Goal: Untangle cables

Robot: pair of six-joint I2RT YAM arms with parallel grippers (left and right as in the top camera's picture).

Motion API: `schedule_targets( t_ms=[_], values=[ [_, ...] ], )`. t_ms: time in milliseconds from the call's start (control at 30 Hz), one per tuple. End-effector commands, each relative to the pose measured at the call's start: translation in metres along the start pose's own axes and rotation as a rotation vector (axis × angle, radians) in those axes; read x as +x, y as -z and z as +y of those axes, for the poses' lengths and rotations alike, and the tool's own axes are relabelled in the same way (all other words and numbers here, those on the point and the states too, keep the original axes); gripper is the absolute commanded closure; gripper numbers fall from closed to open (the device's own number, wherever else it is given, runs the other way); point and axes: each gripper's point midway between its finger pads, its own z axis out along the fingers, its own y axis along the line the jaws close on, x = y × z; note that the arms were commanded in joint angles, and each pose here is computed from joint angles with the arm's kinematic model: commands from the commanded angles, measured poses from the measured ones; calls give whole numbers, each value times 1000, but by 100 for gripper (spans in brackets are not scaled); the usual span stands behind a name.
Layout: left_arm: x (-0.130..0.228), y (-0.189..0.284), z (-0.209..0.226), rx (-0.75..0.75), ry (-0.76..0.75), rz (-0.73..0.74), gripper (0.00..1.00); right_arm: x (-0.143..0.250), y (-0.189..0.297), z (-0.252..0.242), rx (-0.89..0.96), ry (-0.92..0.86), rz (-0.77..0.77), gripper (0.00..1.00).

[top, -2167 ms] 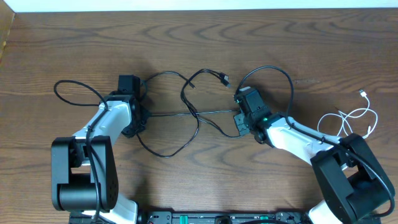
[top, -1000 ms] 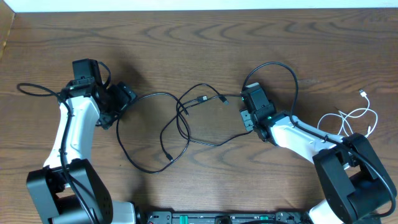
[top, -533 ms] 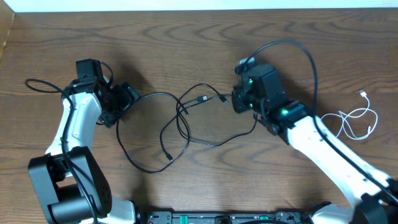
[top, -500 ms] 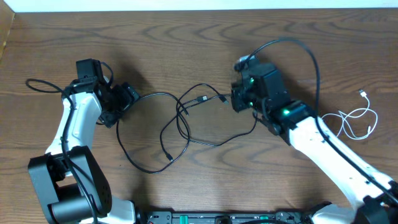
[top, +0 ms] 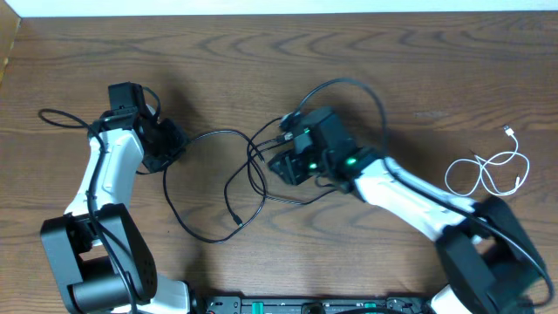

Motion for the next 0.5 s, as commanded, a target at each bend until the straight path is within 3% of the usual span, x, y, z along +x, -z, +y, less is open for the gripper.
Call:
schedule_targets(
  t_ms=[0, 200, 467],
  values=[
    [7, -5, -12, 15, -37, 15, 92, 16, -28, 8, -48, 5, 29, 60],
    [16, -9, -33, 34, -105, 12, 92, 25, -59, -27, 69, -240, 3, 77],
    [24, -21, -46, 23, -163, 14, 91, 48, -81, -44, 97, -258, 47, 83]
  ],
)
